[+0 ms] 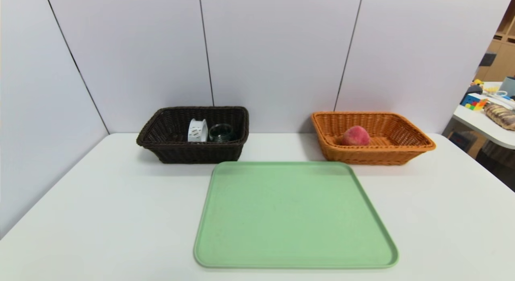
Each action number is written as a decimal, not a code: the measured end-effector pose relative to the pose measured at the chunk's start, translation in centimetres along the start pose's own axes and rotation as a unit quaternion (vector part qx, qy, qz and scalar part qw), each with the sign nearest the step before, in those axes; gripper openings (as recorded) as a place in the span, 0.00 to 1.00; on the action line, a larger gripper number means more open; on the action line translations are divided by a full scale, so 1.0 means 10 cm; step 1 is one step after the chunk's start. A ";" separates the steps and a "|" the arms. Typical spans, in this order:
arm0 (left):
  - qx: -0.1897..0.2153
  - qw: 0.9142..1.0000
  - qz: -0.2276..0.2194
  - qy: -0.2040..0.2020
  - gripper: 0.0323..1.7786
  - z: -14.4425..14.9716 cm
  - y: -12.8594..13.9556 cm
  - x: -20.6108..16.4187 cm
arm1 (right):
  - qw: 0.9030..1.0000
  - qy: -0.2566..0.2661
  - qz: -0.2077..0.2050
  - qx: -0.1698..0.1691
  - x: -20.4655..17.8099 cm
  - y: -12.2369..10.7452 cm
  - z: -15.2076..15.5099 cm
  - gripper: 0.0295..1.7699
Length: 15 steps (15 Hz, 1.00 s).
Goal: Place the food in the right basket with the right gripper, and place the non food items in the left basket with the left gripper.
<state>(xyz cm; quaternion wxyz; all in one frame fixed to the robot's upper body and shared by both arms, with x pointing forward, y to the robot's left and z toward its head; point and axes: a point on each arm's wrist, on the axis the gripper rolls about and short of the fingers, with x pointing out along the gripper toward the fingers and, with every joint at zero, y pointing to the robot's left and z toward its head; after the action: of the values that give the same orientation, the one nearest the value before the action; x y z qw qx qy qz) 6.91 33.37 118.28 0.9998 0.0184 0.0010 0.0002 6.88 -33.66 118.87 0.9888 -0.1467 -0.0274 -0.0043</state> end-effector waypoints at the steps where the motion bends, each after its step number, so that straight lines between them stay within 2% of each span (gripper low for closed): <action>1: -0.001 1.000 0.000 0.000 0.95 0.00 0.00 0.00 | 1.000 0.000 0.001 0.002 0.00 0.00 0.00 0.96; 4: 0.000 1.000 0.000 -0.001 0.95 0.00 0.00 0.00 | 1.000 -0.002 0.029 0.011 0.00 0.02 -0.01 0.96; 7: -0.001 1.000 -0.001 0.000 0.95 0.00 0.00 0.00 | 0.999 -0.002 0.032 0.017 0.00 0.02 -0.01 0.96; 12: -0.002 1.000 -0.001 0.000 0.95 0.00 0.00 0.00 | 0.998 0.014 0.035 0.053 0.00 0.03 -0.04 0.96; 15: -0.003 1.000 -0.001 0.000 0.95 0.00 0.00 0.00 | 0.993 0.026 0.031 0.112 0.00 0.03 -0.06 0.96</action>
<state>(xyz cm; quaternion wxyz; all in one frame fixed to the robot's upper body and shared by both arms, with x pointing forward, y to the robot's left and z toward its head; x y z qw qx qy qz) 6.90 33.37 118.27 0.9999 0.0159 0.0007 -0.0008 6.90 -33.54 118.19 0.9991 -0.0354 0.0023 0.0252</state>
